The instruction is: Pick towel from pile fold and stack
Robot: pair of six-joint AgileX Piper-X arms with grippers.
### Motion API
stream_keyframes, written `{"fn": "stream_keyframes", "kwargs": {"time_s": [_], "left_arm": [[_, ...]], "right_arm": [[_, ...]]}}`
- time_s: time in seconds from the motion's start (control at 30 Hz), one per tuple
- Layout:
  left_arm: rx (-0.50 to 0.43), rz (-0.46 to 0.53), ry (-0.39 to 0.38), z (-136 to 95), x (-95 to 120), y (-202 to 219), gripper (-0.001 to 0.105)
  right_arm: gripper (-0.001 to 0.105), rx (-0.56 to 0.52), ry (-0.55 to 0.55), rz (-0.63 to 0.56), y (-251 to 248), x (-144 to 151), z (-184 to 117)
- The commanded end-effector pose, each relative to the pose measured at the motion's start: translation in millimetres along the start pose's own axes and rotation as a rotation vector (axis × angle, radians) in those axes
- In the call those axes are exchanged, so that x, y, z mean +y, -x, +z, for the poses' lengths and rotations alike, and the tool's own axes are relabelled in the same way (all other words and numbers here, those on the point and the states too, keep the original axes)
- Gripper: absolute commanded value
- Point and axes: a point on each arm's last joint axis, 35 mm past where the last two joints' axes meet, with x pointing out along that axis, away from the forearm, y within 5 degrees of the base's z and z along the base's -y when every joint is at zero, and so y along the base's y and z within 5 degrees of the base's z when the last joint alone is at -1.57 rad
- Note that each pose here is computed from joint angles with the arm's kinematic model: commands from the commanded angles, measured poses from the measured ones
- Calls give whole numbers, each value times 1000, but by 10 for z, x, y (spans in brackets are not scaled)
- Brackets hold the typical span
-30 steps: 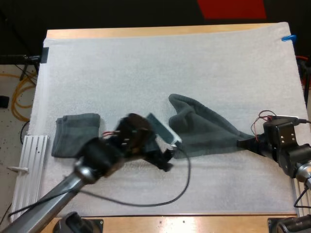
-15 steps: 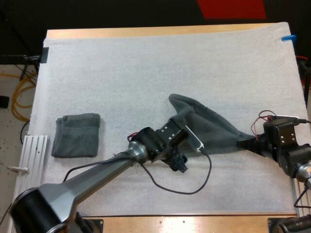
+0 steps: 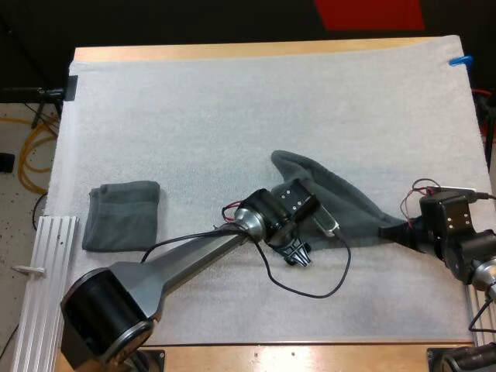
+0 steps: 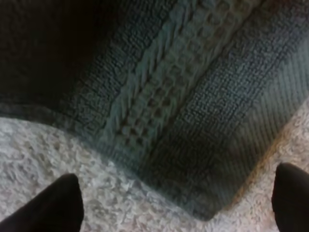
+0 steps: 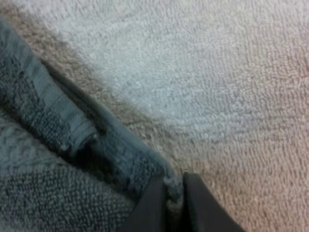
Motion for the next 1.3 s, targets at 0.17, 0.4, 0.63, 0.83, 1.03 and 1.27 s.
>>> {"fn": "stream_keyframes", "kwargs": {"time_s": [0.17,0.4,0.63,0.83,1.03,1.27], "left_arm": [[30,-1,-11,-7,-12,-66,75],[76,8,-51,-36,-13,-185,75],[87,10,-52,-42,-17,-226,67],[87,8,-65,-49,-54,-224,33],[77,4,-102,-66,-178,-217,14],[56,50,-157,-80,-280,-207,0]], "right_arm": [[0,2,3,-9,22,-3,4],[0,2,2,-9,22,-3,4],[0,2,2,-9,22,-3,4],[0,2,2,-9,22,-3,4],[0,2,2,-9,22,-3,4],[0,2,2,-9,22,-3,4]]}}
